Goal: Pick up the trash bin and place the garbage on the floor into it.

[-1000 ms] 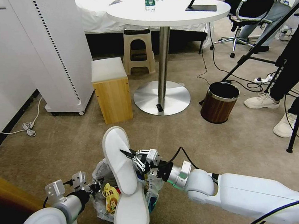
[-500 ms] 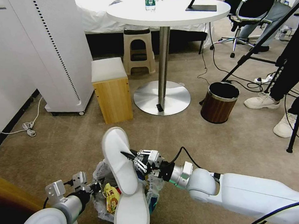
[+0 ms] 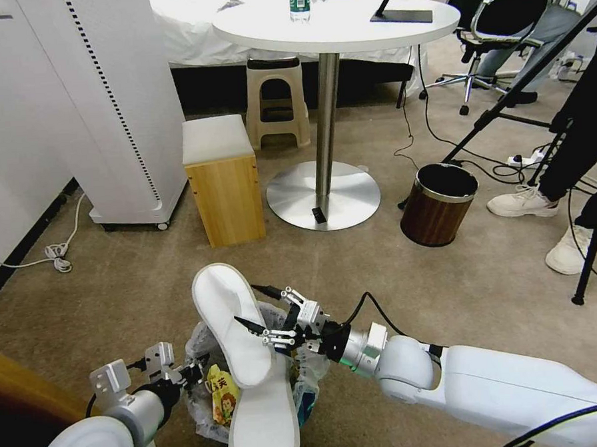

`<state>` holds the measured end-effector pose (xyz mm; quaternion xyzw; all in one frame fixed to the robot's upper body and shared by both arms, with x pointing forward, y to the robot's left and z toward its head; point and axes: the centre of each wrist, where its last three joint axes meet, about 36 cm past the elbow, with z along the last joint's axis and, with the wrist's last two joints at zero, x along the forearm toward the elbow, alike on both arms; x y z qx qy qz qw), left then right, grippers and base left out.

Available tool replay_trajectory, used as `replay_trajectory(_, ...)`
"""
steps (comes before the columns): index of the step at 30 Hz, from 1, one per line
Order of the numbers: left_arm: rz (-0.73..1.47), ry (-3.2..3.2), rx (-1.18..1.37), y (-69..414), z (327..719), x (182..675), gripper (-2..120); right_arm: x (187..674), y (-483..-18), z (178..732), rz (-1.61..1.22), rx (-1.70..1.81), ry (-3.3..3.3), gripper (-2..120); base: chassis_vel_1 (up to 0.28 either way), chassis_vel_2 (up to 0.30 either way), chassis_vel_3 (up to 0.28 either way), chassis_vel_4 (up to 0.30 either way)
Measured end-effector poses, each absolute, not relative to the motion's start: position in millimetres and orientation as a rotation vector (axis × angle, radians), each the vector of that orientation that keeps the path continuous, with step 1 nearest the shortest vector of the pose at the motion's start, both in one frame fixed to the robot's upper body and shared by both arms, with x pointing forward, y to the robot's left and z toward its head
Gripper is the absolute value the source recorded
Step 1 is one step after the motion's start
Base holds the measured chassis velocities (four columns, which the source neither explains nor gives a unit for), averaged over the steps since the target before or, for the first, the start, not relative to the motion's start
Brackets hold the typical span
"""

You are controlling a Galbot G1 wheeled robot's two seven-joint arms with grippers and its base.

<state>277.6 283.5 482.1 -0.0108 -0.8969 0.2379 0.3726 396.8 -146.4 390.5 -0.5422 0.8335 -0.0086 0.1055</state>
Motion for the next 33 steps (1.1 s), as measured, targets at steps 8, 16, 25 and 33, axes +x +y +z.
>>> replay_trajectory(8,0.613,-2.307,-0.027,283,484,277,0,395,-148,391,-0.041,-1.595,2.462,100,0.0,0.0,0.0,0.0)
replay_trajectory(16,0.62,-2.309,-0.025,281,484,275,0,391,-156,389,-0.079,-1.588,2.482,100,0.0,0.0,0.0,0.0)
replay_trajectory(25,0.608,-2.314,-0.009,285,485,279,0,389,-172,392,-0.093,-1.538,2.519,100,0.0,0.0,0.0,0.0)
replay_trajectory(33,0.588,-2.313,0.004,293,489,287,0,386,-192,389,-0.118,-1.473,2.548,100,0.0,0.0,0.0,0.0)
